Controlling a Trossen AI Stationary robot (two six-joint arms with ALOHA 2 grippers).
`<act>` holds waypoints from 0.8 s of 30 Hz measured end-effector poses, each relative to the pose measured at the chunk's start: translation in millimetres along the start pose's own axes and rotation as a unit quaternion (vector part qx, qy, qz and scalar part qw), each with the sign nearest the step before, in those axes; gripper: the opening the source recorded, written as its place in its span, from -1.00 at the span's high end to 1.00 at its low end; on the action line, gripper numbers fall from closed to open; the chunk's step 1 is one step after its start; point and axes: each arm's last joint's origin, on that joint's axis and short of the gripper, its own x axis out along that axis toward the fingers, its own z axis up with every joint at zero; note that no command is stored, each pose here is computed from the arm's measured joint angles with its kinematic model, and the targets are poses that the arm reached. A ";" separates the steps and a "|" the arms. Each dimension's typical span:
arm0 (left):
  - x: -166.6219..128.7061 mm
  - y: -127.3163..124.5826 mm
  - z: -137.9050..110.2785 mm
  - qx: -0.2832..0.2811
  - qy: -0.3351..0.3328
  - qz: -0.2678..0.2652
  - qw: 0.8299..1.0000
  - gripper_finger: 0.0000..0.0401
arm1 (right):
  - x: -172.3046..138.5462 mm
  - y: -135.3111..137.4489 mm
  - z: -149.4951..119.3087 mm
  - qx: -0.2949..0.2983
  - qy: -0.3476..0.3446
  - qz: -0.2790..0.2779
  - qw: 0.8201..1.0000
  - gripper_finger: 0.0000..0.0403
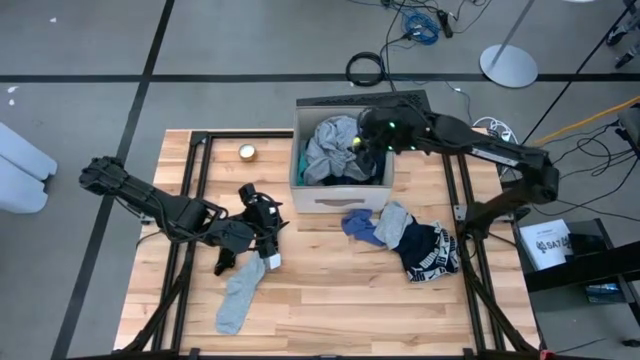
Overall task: Sort clothes
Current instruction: Put the dark blue boxers into the laundry organizer
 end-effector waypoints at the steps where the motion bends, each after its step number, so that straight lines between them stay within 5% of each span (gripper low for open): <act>1: 0.0 0.0 0.0 0.000 0.000 0.000 1.000 -0.22 | -5.1 4.7 -1.0 -0.003 -0.001 0.008 1.000 -0.04; 13: 0.1 0.0 -0.3 -0.002 0.001 0.001 1.000 -0.22 | -46.8 79.5 -33.8 -0.066 0.056 0.115 0.990 -0.04; 20: 0.0 -0.1 -0.4 -0.015 0.002 0.000 1.000 -0.22 | -38.4 126.8 -74.9 -0.108 0.069 0.179 0.975 -0.04; 24: 0.0 -0.3 -0.5 -0.016 0.003 -0.003 1.000 -0.22 | -26.3 144.0 -109.8 -0.130 0.068 0.172 0.974 -0.04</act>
